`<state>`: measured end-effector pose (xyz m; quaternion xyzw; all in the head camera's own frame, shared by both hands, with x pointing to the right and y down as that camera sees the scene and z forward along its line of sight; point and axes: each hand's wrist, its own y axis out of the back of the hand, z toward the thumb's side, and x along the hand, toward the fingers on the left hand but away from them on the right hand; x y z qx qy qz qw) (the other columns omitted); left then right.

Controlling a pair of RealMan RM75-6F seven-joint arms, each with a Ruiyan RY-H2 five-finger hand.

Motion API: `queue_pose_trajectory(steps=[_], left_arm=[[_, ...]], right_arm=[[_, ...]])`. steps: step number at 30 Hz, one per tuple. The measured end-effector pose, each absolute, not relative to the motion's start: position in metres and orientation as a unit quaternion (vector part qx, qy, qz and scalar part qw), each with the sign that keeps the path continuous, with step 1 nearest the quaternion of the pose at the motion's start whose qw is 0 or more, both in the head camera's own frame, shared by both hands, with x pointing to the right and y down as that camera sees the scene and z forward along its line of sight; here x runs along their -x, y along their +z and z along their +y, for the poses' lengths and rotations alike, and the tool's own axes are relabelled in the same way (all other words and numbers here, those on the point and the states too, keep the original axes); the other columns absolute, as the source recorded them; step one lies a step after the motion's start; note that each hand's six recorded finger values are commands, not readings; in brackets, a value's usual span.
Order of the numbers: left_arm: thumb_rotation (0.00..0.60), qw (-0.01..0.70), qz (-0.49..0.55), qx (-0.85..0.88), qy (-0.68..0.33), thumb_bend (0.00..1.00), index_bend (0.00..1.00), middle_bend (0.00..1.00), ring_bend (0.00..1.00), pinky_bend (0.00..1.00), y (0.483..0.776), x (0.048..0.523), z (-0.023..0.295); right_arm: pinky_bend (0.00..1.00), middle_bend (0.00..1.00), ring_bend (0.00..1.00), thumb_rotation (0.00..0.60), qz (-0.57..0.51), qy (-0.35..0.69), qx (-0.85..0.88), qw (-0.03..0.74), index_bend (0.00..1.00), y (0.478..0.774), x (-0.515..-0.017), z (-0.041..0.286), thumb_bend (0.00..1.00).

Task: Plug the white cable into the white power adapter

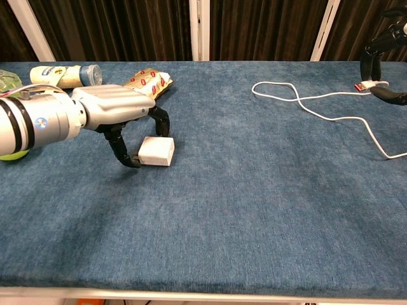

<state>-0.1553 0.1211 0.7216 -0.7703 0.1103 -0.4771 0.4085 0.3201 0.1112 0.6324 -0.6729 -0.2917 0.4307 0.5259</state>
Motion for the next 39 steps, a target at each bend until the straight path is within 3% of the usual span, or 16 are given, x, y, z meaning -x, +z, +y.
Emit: queue_pose_trajectory(steps=[12, 17, 20, 25, 39], left_arm=[[0.598, 0.406, 0.104, 0.776, -0.472, 0.16, 0.34, 0.29, 0.17, 0.13, 0.726, 0.149, 0.119], [0.595, 0.396, 0.103, 0.779, -0.476, 0.22, 0.35, 0.31, 0.17, 0.13, 0.728, 0.149, 0.12], [0.58, 0.392, 0.101, 0.78, -0.477, 0.25, 0.38, 0.33, 0.19, 0.13, 0.729, 0.148, 0.121], [0.506, 0.389, 0.109, 0.781, -0.476, 0.27, 0.42, 0.39, 0.24, 0.15, 0.728, 0.146, 0.122], [0.498, 0.397, 0.139, 0.775, -0.471, 0.27, 0.42, 0.43, 0.28, 0.17, 0.711, 0.143, 0.112]], right_arm=[[0.01, 0.54, 0.29, 0.6, -0.293, 0.437, 0.671, 0.523, 0.65, 0.633, -0.323, 0.113, 0.35], [0.01, 0.54, 0.29, 0.6, -0.292, 0.438, 0.672, 0.521, 0.65, 0.634, -0.323, 0.114, 0.35], [0.01, 0.54, 0.29, 0.6, -0.293, 0.439, 0.672, 0.52, 0.65, 0.635, -0.324, 0.115, 0.35], [0.01, 0.54, 0.29, 0.6, -0.295, 0.438, 0.671, 0.52, 0.66, 0.635, -0.323, 0.115, 0.35], [0.01, 0.54, 0.3, 0.6, -0.295, 0.428, 0.677, 0.521, 0.66, 0.632, -0.311, 0.11, 0.36]])
